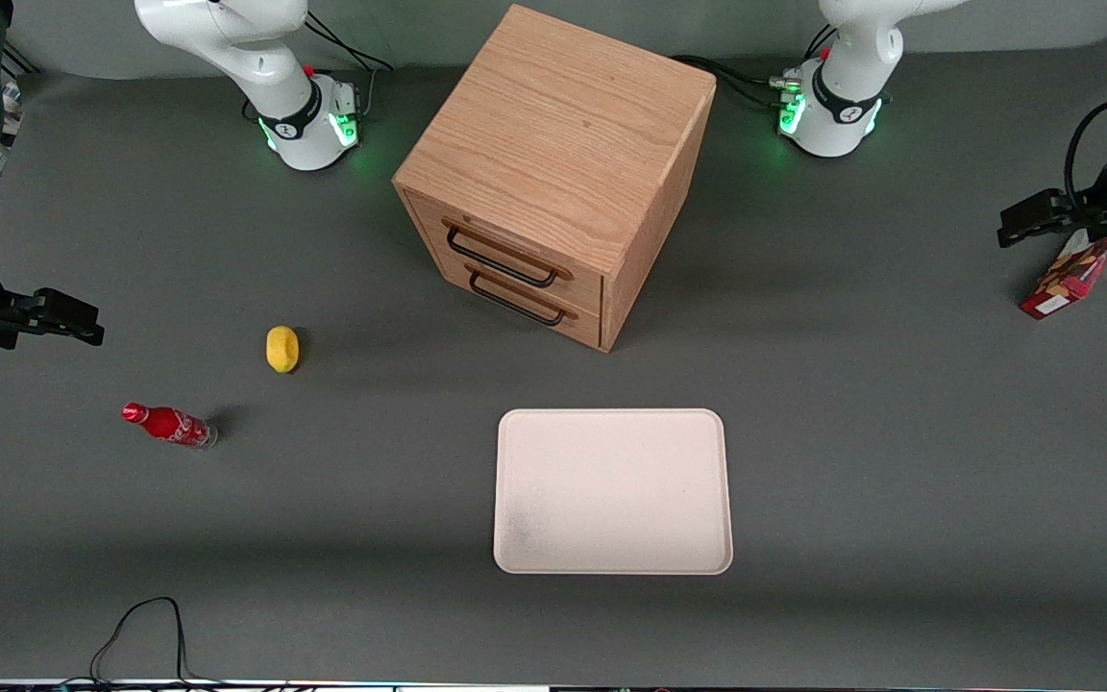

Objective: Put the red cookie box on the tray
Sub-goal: 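Lower the left gripper over the red plaid shortbread box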

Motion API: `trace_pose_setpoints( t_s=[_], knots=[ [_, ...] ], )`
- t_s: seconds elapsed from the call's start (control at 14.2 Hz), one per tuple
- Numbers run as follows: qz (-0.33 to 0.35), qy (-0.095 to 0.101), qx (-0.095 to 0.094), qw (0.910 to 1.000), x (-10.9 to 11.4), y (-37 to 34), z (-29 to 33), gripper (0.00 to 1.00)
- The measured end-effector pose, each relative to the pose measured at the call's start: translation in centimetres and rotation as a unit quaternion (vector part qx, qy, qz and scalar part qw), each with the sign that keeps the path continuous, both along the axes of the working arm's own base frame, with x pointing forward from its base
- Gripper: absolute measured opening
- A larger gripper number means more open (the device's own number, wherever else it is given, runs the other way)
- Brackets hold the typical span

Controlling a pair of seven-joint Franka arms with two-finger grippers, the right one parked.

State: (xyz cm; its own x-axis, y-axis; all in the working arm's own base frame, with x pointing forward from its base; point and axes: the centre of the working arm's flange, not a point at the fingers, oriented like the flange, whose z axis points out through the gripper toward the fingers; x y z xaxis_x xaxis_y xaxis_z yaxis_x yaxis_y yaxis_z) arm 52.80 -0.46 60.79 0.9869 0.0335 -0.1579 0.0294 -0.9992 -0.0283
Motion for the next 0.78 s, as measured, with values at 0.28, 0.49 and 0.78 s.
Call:
trace_pose_setpoints(
  t_s=[0.28, 0.49, 0.78],
  knots=[
    [0.003, 0.003, 0.001, 1.0, 0.1, 0.4, -0.3, 1.0],
    [-0.023, 0.017, 0.037, 0.9989, 0.2, 3.5, -1.4, 1.0],
    [-0.157, 0.014, 0.024, 0.9872, -0.8, 17.2, -5.6, 1.0]
  ],
)
